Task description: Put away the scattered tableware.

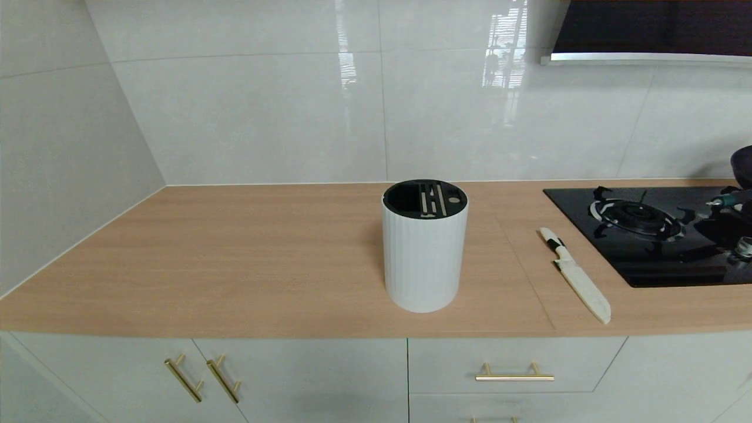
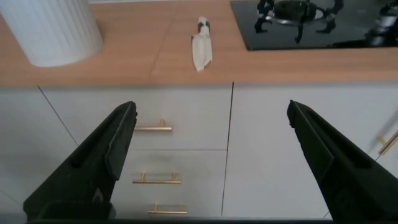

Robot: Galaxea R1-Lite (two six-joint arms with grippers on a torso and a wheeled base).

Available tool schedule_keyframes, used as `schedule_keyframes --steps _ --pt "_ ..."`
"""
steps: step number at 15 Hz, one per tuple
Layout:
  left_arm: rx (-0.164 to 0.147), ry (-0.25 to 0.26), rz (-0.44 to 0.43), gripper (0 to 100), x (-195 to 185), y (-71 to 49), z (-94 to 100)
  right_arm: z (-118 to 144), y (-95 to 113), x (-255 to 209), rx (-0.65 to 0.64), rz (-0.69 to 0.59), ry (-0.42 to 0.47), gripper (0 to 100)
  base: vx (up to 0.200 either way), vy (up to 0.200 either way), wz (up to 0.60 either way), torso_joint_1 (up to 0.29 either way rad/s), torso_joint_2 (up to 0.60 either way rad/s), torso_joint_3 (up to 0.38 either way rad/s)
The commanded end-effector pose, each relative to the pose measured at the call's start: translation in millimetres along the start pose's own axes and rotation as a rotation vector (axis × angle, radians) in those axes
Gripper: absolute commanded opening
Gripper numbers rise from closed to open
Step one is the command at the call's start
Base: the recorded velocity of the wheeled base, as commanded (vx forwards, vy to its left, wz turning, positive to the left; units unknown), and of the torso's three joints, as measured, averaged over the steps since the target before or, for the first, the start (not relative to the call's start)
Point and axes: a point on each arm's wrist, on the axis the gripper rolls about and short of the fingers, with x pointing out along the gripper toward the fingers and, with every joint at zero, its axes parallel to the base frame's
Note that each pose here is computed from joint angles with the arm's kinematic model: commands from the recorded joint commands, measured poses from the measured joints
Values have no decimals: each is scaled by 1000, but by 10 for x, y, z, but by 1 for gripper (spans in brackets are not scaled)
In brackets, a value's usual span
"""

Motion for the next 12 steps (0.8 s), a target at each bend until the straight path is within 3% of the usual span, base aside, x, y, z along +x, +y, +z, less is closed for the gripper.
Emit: schedule_keyframes --steps 1,8,12 --pt "0 2 0 100 1 0 0 0 0 1 0 1 1 100 0 0 0 237 -559 -310" --pt "1 2 0 100 1 0 0 2 0 1 0 1 0 100 0 0 0 258 -574 -318" --pt "0 2 0 100 1 0 0 0 0 1 -3 1 1 100 0 0 0 135 -290 -153"
